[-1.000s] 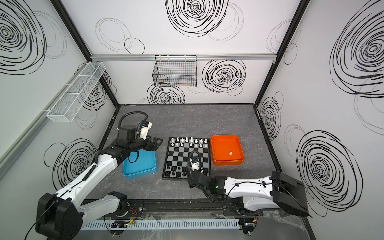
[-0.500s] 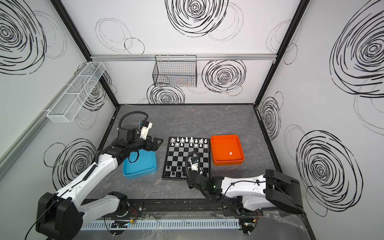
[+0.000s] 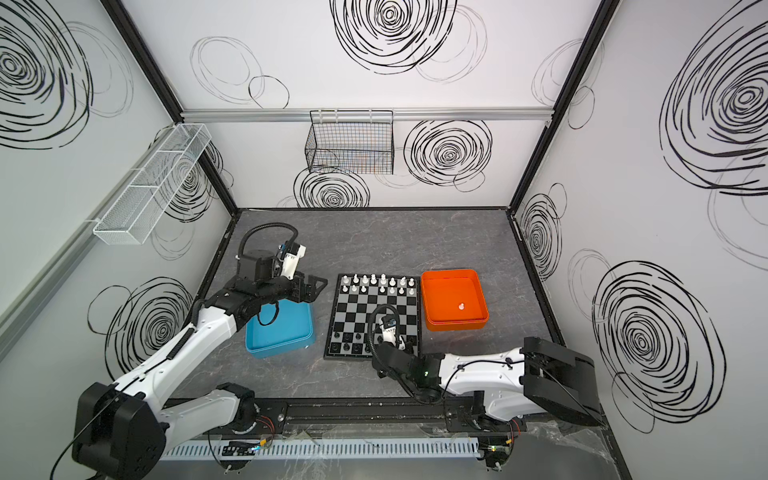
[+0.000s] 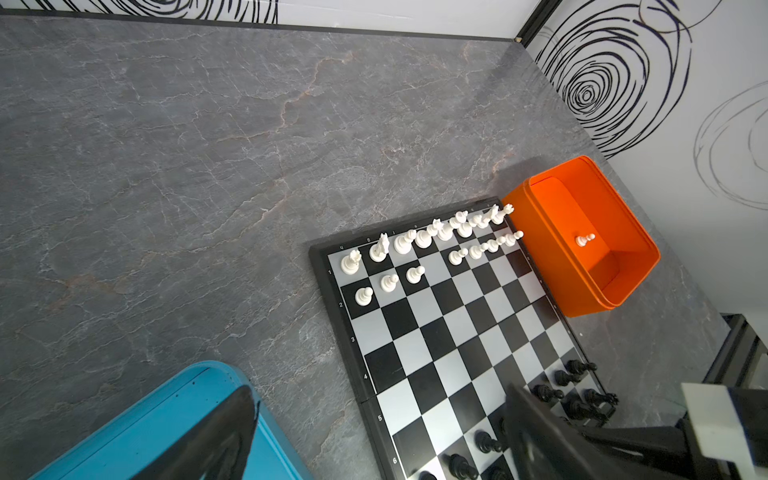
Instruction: Set up the chess pieces on the board
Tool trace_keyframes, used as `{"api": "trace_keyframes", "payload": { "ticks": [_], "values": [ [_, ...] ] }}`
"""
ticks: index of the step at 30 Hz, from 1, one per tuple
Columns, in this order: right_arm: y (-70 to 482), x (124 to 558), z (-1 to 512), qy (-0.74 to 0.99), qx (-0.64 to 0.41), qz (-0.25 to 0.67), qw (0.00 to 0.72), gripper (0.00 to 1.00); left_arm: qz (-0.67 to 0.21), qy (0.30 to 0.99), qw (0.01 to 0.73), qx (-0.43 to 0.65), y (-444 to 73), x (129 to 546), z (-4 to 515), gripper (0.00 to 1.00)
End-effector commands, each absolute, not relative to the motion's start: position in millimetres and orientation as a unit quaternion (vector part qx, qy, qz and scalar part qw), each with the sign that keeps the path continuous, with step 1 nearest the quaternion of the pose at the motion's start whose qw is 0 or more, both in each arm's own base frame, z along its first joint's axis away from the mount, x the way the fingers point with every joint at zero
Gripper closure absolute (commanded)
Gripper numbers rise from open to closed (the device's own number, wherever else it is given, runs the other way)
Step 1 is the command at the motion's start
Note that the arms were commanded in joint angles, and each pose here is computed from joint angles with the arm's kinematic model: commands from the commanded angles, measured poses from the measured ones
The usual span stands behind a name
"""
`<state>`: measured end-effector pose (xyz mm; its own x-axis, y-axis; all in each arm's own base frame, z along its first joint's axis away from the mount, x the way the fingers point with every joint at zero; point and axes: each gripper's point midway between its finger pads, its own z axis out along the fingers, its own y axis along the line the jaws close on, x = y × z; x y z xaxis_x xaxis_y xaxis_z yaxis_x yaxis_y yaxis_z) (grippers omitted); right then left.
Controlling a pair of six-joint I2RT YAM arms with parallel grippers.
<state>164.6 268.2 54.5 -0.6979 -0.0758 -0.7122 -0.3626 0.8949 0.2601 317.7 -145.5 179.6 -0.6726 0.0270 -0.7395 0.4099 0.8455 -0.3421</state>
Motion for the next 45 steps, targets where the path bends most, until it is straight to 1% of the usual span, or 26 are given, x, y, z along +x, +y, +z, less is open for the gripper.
{"api": "trace_keyframes", "payload": {
  "ticks": [1,26,33,45],
  "values": [
    [271.5,169.6,60.9,0.897,-0.107,0.195,0.382,0.82,-0.257,0.874,0.392,0.127,-149.6,320.9,181.0,0.04],
    [273.1,172.1,62.4,0.893,-0.112,0.194,0.39,0.81,-0.26,0.876,0.385,0.128,-153.3,321.6,176.7,0.04],
    [274.4,171.7,61.3,0.894,-0.115,0.193,0.388,0.75,-0.26,0.877,0.383,0.129,-154.8,321.5,175.6,0.04],
    [276.3,169.8,64.4,0.892,-0.12,0.195,0.391,0.71,-0.263,0.876,0.383,0.131,-157.1,321.0,175.9,0.04]
  ]
}}
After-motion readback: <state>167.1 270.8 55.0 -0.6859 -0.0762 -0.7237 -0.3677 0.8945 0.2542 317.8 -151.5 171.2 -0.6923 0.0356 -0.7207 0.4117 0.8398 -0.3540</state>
